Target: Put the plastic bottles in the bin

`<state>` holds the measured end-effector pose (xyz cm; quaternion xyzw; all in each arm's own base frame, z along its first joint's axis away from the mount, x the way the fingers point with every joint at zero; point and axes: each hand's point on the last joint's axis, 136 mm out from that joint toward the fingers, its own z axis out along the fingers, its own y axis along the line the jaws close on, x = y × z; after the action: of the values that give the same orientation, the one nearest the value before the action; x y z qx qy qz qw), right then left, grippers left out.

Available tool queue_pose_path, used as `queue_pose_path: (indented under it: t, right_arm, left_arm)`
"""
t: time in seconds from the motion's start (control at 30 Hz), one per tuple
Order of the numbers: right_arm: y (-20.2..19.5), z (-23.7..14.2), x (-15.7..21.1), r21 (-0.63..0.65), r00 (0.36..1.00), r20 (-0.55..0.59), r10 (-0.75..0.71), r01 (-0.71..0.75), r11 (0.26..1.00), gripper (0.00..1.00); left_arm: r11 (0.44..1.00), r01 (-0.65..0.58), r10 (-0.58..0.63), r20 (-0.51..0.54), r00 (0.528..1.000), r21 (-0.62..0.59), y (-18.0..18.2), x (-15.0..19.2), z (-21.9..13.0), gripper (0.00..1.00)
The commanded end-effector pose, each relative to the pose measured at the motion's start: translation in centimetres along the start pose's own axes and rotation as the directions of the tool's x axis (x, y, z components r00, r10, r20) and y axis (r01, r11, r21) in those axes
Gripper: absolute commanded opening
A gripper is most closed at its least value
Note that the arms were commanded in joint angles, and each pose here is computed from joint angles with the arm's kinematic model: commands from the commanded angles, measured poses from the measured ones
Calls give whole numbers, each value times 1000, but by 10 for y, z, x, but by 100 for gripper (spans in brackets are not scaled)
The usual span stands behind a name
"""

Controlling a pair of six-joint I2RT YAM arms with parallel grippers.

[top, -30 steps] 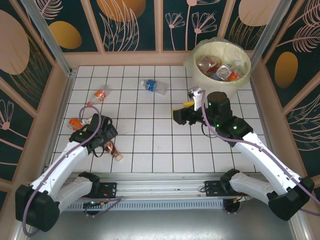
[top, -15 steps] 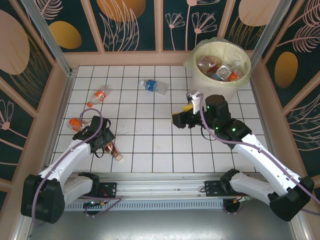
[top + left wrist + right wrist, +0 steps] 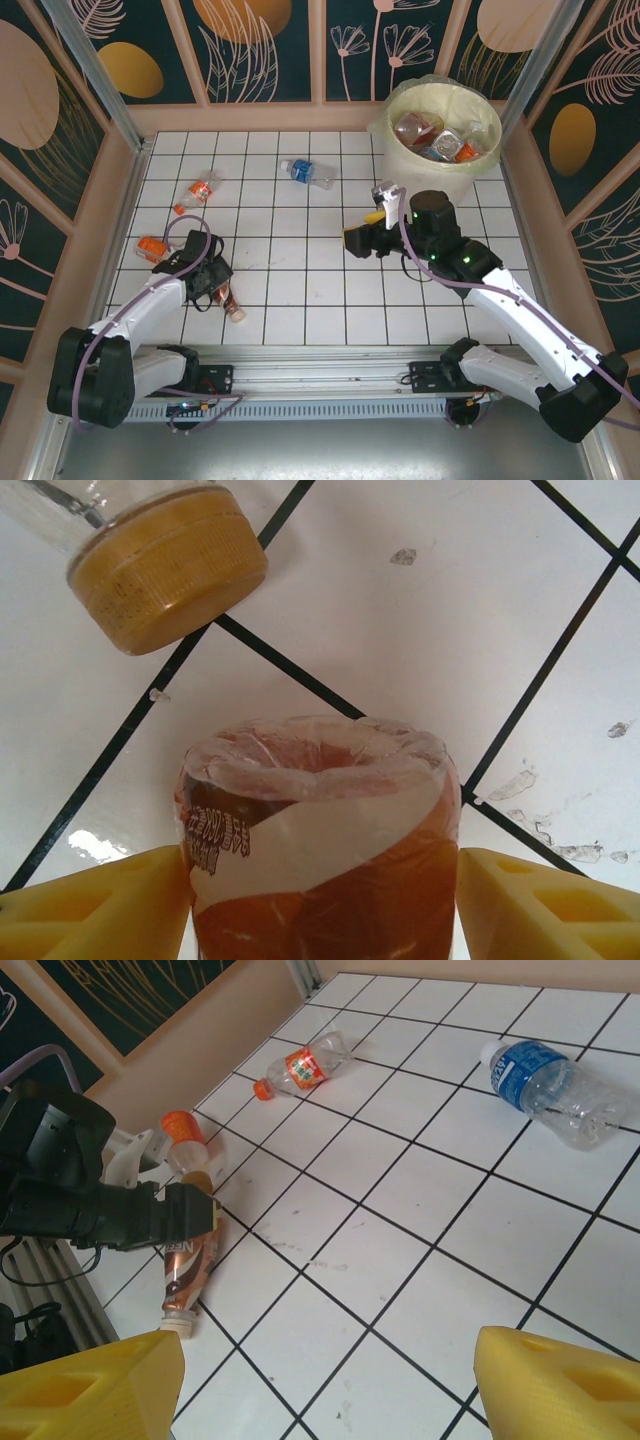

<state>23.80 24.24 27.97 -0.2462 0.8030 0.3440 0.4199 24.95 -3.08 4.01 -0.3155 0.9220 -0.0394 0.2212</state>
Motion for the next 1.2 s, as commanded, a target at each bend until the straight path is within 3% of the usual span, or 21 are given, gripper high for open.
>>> queue_pose_path:
  t: [0.0, 0.23, 0.43, 0.63, 0.73, 0.9, 1.17]
  right_arm:
    - [4, -2, -2, -13, 1000, 19, 10, -10, 1000, 77]
    - [4, 0, 0, -9, 1000, 11, 17, -17, 1000, 77]
    - [6, 2, 4, -22, 1000, 1, 23, -23, 999, 77]
    - [15, 12, 19, -99, 993, -29, 113, -116, 988, 77]
    - [20, 21, 29, -149, 974, -57, 220, -226, 963, 78]
    - [31, 38, 43, -225, 909, -155, 386, -413, 883, 81]
    - [60, 65, 46, -328, 872, -290, 395, -478, 815, 84]
  left_arm:
    - [1000, -9, 9, -2, 1000, 9, 0, 1, 7, 68]
    - [1000, -10, 10, -6, 1000, 15, -1, 2, 14, 66]
    - [999, -13, 13, 7, 1000, 45, -9, -3, 11, 53]
    - [975, 2, -14, 51, 999, 222, -40, -17, -16, 53]
    - [921, 13, -42, 65, 997, 388, -69, -24, -39, 54]
    - [761, -21, -67, 111, 992, 648, -118, -36, -87, 53]
    - [580, -121, -52, 185, 981, 806, -165, -34, -137, 54]
